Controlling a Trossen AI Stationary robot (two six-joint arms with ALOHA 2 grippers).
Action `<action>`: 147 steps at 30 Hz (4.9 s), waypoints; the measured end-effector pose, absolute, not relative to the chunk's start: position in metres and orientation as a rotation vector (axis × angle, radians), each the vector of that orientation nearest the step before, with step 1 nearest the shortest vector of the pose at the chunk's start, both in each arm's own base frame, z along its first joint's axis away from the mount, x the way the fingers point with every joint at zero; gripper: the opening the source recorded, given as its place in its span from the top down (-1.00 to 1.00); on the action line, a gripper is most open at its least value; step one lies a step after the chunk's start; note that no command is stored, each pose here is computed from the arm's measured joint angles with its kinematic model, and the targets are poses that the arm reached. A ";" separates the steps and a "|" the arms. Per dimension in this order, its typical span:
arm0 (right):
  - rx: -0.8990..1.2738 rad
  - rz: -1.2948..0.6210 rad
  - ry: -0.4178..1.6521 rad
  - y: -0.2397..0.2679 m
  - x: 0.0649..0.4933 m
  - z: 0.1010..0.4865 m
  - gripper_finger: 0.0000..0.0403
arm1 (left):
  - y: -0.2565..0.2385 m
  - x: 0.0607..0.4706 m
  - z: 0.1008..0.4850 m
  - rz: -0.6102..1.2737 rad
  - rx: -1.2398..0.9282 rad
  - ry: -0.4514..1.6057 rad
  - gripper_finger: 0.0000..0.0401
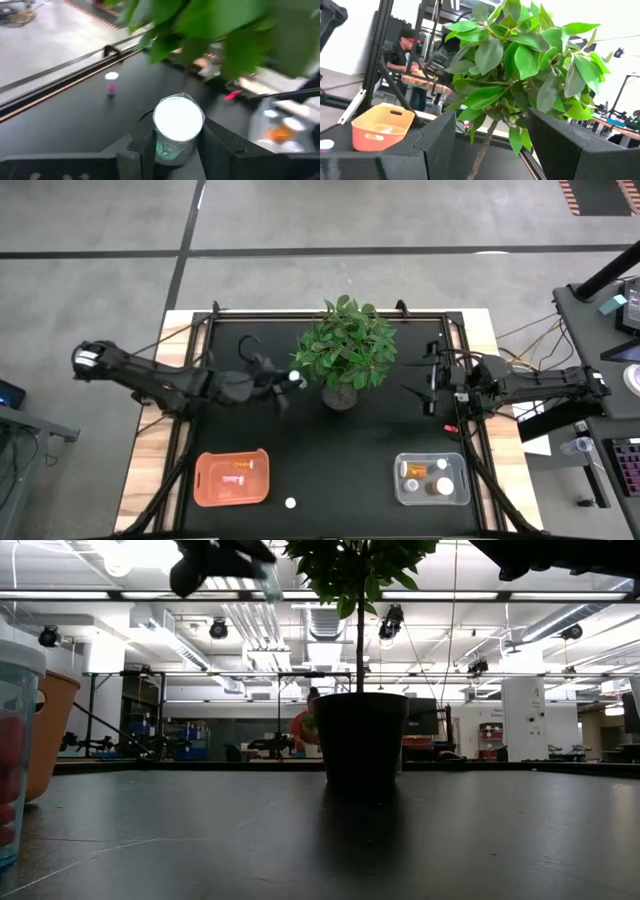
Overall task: Pick and place medicine bottles into bin by pill shape (circle, oval)
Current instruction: Put the green tablet bottle into the orange bin, then put the bottom blue capsule bottle into the transparent bin
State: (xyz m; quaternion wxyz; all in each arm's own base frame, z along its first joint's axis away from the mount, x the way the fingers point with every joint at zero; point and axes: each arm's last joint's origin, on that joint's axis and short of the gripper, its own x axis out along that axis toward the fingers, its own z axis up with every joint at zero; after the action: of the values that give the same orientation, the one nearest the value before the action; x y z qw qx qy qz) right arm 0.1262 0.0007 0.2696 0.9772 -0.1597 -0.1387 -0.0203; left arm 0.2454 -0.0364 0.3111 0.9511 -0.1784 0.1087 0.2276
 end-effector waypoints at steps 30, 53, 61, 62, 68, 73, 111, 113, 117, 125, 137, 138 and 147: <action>-0.361 -0.049 -0.299 0.001 0.125 0.272 -0.15 | -0.161 0.177 0.264 0.421 -0.824 1.446 0.48; -0.381 -0.056 -0.317 0.001 0.124 0.273 -0.15 | -0.187 0.205 0.183 0.177 -0.348 1.896 0.48; -0.381 -0.056 -0.317 0.001 0.124 0.273 -0.15 | -0.187 0.206 0.183 0.166 -0.323 1.880 0.37; -0.381 -0.056 -0.317 0.001 0.124 0.273 -0.15 | -0.187 0.206 0.183 0.167 -0.322 1.879 0.35; -0.381 -0.056 -0.317 0.001 0.124 0.273 -0.15 | -0.187 0.206 0.183 0.170 -0.319 1.874 0.19; -0.380 -0.056 -0.317 0.001 0.124 0.273 -0.15 | -0.187 0.209 0.187 0.160 -0.340 1.869 0.13; -0.381 -0.058 -0.325 0.001 0.124 0.274 -0.15 | -0.172 0.310 0.270 -0.145 -0.601 1.255 0.12; -0.380 -0.060 -0.331 0.001 0.123 0.275 -0.15 | -0.174 0.309 0.269 -0.130 -0.586 1.249 0.12; -0.376 -0.062 -0.344 0.001 0.123 0.276 -0.15 | -0.176 0.310 0.266 -0.123 -0.579 1.255 0.12; -0.353 -0.060 -0.365 0.001 0.121 0.278 -0.15 | -0.190 0.308 0.286 -0.099 -0.694 1.223 0.12; -0.306 0.045 -0.346 0.012 0.122 0.280 -0.15 | -0.219 0.320 0.291 -0.104 -0.606 1.145 0.12; -0.309 0.063 -0.330 0.014 0.125 0.282 -0.15 | -0.219 0.320 0.293 -0.110 -0.599 1.141 0.12; -0.313 0.261 -0.095 0.041 0.134 0.298 -0.14 | -0.205 0.304 0.326 -0.121 -0.402 1.010 0.12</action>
State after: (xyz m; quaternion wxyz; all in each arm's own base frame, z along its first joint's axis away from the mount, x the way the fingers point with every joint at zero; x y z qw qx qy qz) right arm 0.1339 0.0409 0.2980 0.9782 -0.1553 -0.0470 0.1297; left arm 0.3041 -0.2048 0.3263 0.8543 -0.1910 0.4801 -0.0576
